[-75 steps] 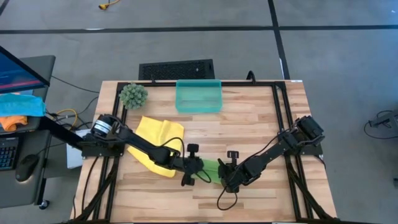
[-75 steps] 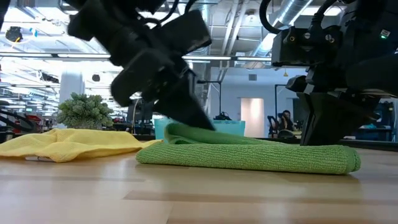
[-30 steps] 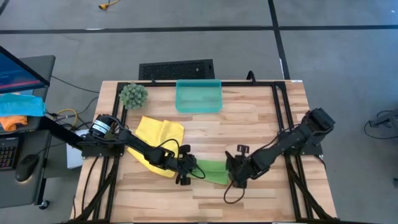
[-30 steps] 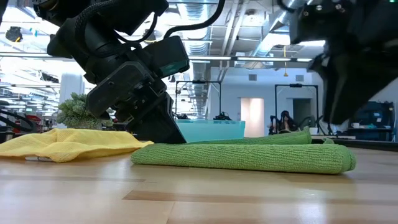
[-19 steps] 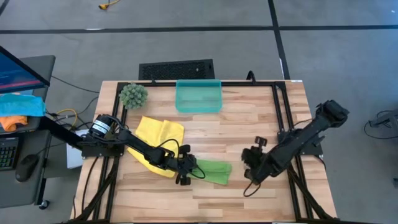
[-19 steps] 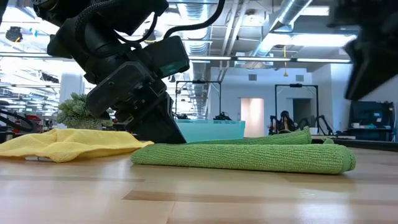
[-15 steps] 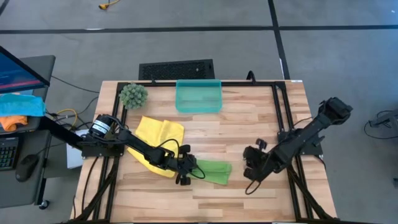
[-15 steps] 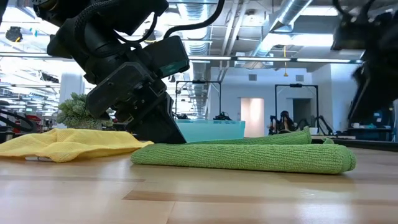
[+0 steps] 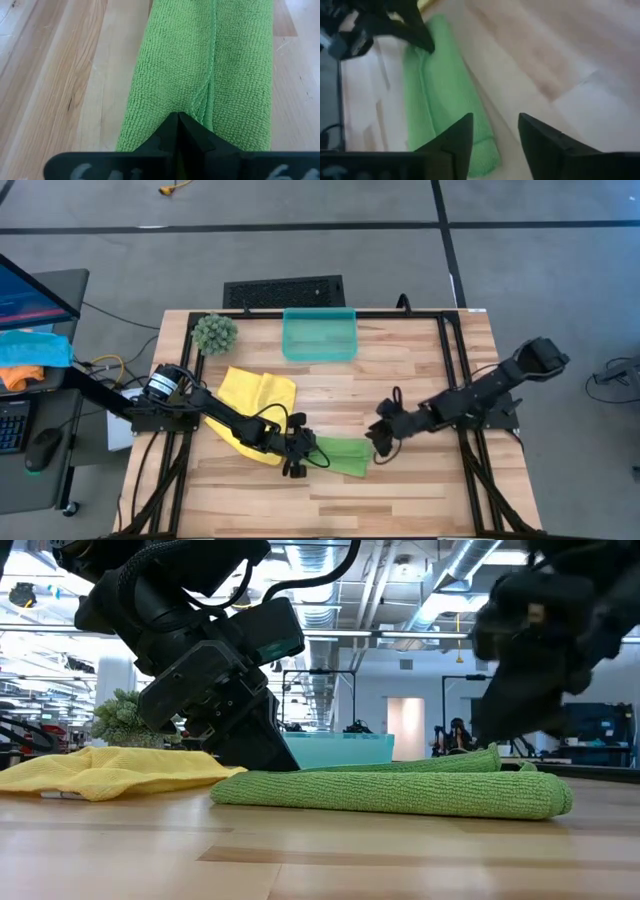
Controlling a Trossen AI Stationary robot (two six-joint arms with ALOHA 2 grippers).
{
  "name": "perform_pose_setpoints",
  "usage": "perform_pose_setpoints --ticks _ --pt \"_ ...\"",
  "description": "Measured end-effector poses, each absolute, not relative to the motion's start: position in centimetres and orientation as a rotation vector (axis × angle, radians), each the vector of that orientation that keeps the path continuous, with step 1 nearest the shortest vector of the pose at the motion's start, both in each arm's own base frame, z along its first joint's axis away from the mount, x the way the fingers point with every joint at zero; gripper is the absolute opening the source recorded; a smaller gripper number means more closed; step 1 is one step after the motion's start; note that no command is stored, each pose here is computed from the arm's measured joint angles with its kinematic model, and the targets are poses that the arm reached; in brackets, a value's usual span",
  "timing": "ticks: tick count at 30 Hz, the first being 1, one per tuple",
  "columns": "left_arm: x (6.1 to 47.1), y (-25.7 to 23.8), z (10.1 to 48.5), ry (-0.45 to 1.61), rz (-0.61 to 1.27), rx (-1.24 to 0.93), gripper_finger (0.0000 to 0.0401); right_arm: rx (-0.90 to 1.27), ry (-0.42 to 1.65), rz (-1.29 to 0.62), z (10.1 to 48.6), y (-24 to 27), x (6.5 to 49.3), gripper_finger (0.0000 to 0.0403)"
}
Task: Roll microfiber towels into tight, uniform cylinder then place into a basket
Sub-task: Roll the green microfiber cloth
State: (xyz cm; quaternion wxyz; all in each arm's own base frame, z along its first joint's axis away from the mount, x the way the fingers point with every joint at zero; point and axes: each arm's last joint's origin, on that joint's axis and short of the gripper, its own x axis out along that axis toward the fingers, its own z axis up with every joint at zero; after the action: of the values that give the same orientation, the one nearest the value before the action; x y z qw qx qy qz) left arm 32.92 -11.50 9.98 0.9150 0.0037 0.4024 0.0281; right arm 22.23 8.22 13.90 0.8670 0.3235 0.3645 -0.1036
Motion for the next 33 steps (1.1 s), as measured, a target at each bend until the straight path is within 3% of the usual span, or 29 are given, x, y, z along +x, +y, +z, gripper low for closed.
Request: perform_pose_setpoints --ticks 7,13,19,33 --pt "32.9 -11.5 10.0 0.828 0.058 0.007 0.0006 0.743 0.809 -0.075 11.9 7.0 24.5 0.0242" --pt "32.9 -11.5 10.0 0.828 0.059 0.007 0.0006 0.772 0.861 -0.054 10.3 6.4 25.6 0.0248" --pt "32.9 -11.5 10.0 0.828 0.061 0.002 0.0006 0.79 0.899 0.07 9.9 6.7 25.9 0.0231" --pt "33.1 -11.5 10.1 0.795 0.108 -0.015 0.0006 0.811 0.963 0.137 9.7 7.0 25.5 0.0139"
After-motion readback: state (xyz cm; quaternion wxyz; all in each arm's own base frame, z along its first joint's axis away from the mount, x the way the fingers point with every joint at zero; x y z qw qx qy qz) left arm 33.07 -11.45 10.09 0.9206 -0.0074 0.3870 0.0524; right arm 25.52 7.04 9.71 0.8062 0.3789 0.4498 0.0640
